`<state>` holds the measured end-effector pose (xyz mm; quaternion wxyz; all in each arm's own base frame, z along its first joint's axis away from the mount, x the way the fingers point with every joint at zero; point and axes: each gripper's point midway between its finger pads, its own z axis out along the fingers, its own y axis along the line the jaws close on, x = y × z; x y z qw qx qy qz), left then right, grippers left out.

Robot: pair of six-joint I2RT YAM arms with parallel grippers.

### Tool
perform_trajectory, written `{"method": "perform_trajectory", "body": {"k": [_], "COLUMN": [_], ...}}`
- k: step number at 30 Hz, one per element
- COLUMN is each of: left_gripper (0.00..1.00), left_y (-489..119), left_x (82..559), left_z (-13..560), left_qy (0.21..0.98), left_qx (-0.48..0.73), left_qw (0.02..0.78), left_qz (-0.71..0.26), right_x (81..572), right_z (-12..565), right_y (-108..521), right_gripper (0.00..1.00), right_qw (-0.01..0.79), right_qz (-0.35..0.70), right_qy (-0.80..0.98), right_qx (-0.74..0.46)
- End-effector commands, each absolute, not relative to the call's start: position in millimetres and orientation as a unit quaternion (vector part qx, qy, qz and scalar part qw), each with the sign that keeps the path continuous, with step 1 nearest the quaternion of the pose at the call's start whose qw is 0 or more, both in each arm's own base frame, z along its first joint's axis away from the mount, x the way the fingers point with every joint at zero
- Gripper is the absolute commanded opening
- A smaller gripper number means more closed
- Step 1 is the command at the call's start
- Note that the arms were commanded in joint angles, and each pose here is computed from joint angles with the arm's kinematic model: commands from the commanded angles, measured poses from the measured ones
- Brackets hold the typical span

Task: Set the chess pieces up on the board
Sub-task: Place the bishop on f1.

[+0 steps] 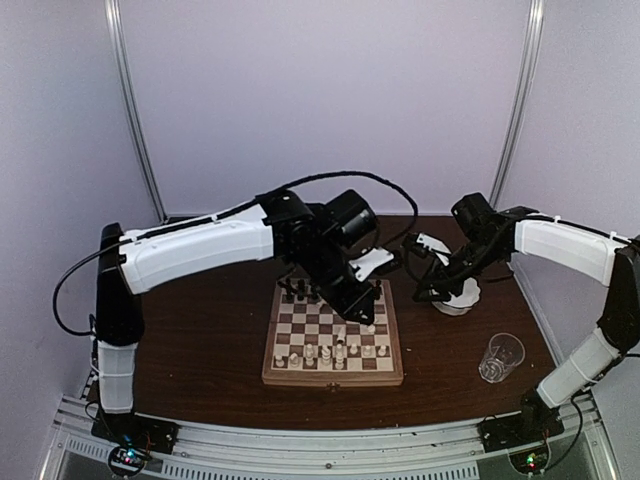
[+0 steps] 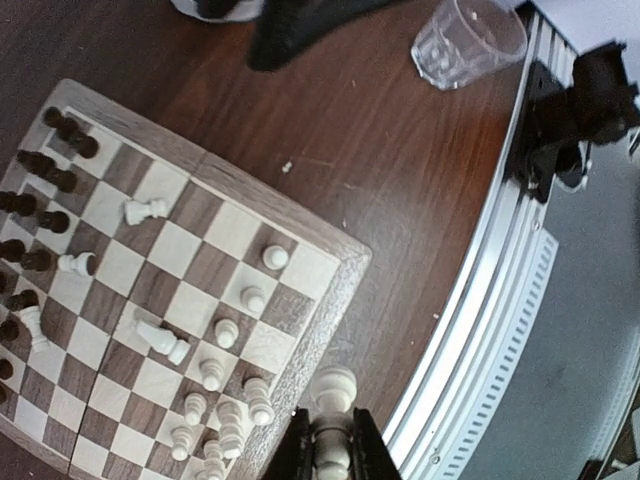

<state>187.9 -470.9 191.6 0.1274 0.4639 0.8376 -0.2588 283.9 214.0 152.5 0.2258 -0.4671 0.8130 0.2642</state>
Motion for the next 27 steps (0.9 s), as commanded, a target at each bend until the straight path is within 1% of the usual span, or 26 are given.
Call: {"method": "perform_trajectory", "body": {"k": [1, 7, 16, 27], "left_gripper": [0.03, 0.03, 0.03, 0.02], "left_y": [-453.7, -455.0, -454.0, -464.4], "left_x": [167.9, 156.2, 157.2, 161.7], "left_z": [170.9, 146.1, 118.1, 99.6], "left_qy": [0.819, 0.806, 0.802, 0.801], "left_qx": [0.544, 0.58, 0.592, 0.594], "left_qw": [0.082, 0.047, 0.035, 0.039], "left_qz": [-0.164, -0.107, -0.063, -0.059], "right_x": [291.3, 291.0, 288.8, 288.5], "right_z": [161.0, 159.8, 157.9, 155.8], "right_y": [209.7, 209.0, 209.2, 208.6], "right_gripper": [0.45, 0.46, 0.46, 0.46], "right_qw": [0.261, 0.263, 0.262, 0.259], "right_qz": [0.245, 0.246, 0.25, 0.251], "right_qy": [0.808, 0.806, 0.804, 0.805], "right_qx": [-0.468, -0.469, -0.471, -0.471]}}
